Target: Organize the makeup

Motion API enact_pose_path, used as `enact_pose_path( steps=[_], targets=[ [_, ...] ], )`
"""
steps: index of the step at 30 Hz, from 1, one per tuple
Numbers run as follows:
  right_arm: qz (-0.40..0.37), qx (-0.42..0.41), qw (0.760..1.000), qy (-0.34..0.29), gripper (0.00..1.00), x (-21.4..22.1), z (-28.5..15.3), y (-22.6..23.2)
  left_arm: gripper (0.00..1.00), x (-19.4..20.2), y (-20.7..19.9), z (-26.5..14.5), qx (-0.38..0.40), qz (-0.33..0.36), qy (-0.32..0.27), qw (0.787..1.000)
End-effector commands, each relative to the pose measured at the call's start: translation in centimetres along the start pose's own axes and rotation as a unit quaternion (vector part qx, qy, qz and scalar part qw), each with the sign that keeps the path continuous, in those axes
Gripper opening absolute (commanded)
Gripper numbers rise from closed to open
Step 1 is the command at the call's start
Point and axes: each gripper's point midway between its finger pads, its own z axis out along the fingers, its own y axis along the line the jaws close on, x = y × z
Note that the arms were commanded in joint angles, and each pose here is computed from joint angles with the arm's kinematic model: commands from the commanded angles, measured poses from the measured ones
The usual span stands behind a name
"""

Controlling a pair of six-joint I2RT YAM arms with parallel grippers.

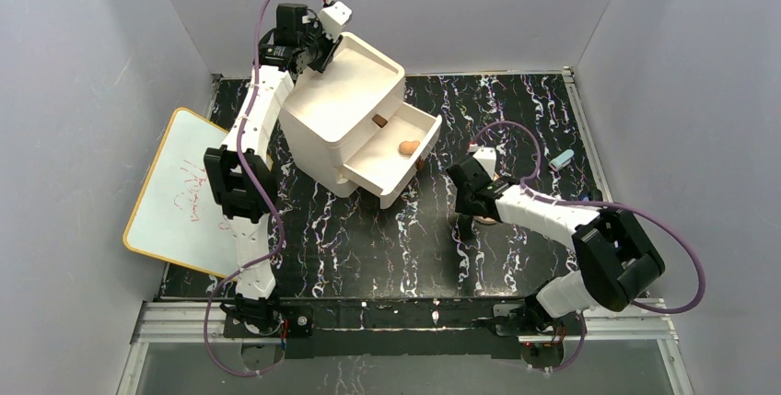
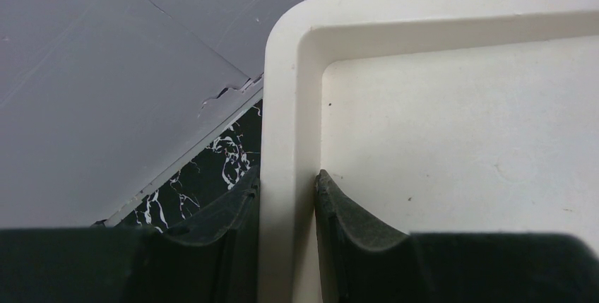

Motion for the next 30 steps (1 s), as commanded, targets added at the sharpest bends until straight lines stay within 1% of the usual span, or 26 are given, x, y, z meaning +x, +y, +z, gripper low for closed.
enact_pose_path(
  steps=[1, 10, 12, 14, 15, 16, 17, 18, 24, 26, 30],
  targets=[
    [0.007, 0.005, 1.0, 0.001, 0.43, 0.5, 0.9, 0.0, 0.0, 7.2, -8.6, 2.6, 0.116, -0.001, 0.125, 0.985],
    [-0.005, 0.024, 1.0, 0.01, 0.39, 1.5, 1.8, -0.7, 0.0, 7.1, -8.6, 2.5, 0.115, 0.001, 0.125, 0.985],
    [-0.008, 0.027, 1.0, 0.012, 0.31, 1.7, 2.0, -0.9, 0.0, 7.1, -8.6, 2.5, 0.114, 0.001, 0.126, 0.985],
    [-0.009, 0.03, 0.999, 0.014, 0.2, 2.0, 2.2, -1.0, 0.0, 7.2, -8.7, 2.5, 0.115, 0.002, 0.127, 0.985],
    [-0.01, 0.032, 0.999, 0.016, 0.13, 2.2, 2.2, -1.1, 0.0, 7.1, -8.7, 2.5, 0.114, 0.003, 0.126, 0.985],
    [-0.011, 0.033, 0.999, 0.018, 0.1, 2.4, 2.4, -1.2, 0.0, 7.2, -8.8, 2.6, 0.115, 0.003, 0.128, 0.985],
    [-0.013, 0.034, 0.999, 0.019, 0.03, 2.5, 2.4, -1.3, 0.0, 7.2, -8.8, 2.6, 0.115, 0.003, 0.128, 0.985],
    [-0.013, 0.035, 0.999, 0.021, 0.01, 2.7, 2.5, -1.3, 0.0, 7.2, -8.8, 2.6, 0.115, 0.004, 0.128, 0.985],
    [-0.011, 0.035, 0.999, 0.016, 0.01, 2.5, 2.2, -1.4, 0.0, 7.1, -8.9, 2.6, 0.115, 0.006, 0.128, 0.985],
    [-0.008, 0.033, 0.999, 0.003, 0.01, 1.6, 1.6, -1.4, 0.0, 7.2, -9.0, 2.6, 0.115, 0.006, 0.129, 0.985],
    [-0.005, 0.023, 0.999, -0.039, 0.01, -1.7, -1.0, -0.7, 0.0, 7.2, -9.1, 2.7, 0.115, 0.007, 0.13, 0.985]
  ],
)
